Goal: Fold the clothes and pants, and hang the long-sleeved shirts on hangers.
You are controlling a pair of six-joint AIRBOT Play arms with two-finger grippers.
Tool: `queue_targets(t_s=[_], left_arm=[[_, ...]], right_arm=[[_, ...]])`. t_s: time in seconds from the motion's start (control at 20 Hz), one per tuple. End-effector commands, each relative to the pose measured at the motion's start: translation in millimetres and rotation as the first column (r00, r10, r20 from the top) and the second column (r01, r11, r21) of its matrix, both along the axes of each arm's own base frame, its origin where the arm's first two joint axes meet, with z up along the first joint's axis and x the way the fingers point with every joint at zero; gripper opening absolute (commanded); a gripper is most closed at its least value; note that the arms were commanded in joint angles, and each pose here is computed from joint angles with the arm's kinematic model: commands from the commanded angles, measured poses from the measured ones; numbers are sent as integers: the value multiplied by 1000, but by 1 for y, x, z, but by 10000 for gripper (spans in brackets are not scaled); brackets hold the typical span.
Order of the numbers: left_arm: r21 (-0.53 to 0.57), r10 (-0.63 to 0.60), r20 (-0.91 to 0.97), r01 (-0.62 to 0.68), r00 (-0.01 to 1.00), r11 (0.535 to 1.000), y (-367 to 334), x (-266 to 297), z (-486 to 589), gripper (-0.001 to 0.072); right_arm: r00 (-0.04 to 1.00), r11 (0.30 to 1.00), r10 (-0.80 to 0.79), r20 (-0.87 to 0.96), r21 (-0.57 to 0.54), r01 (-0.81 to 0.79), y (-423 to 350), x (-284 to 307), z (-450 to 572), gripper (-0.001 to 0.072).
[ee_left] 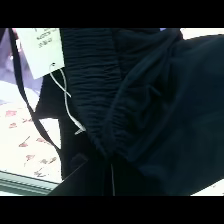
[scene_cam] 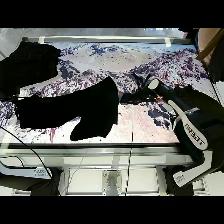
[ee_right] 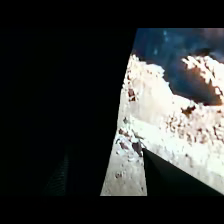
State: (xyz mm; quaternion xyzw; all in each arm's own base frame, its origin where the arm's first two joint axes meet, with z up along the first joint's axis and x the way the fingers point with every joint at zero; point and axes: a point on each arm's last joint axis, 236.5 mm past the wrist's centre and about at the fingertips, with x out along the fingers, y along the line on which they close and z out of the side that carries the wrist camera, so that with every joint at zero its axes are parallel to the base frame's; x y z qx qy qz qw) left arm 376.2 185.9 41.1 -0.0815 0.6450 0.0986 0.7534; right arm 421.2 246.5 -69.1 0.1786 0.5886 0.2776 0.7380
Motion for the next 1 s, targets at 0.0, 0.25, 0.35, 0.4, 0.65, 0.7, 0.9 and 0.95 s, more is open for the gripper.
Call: queue_targets(t_s=[0.0, 0.25, 0.35, 0.4, 0.65, 0.7, 0.9, 0.95], left_arm=[[-13, -10, 9, 10, 1000, 1000, -4, 2, 0, 12], [-14, -10, 14, 10, 1000, 1000, -4, 3, 0, 12], [-21, -10, 17, 11, 1000, 1000, -5, 4, 0, 12], [-21, -10, 17, 11, 1000, 1000, -5, 4, 0, 12], [-19, -11, 19, 11, 1000, 1000, -5, 4, 1, 12], [-9, -14, 23, 14, 1000, 1000, -2, 4, 2, 12], [37, 41, 105, -45, 994, 998, 20, -10, 37, 12], [55, 64, 141, -72, 988, 996, 29, -15, 50, 12]], right_arm=[[999, 989, -27, -39, 147, 33, 28, 3, -15, 492], [998, 982, -28, -49, 184, 36, 39, 16, -27, 492], [999, 981, -24, -29, 193, 29, 41, 22, -22, 419], [1000, 981, -12, -13, 193, 14, 42, 24, -19, 305], [1000, 976, 10, 18, 216, -13, 39, 33, 3, 10], [999, 974, 42, 26, 222, -47, 33, 32, 17, 9], [980, 973, 171, 100, 137, -184, -29, 13, 106, 9], [977, 977, 173, 125, 100, -186, -48, 5, 134, 9]])
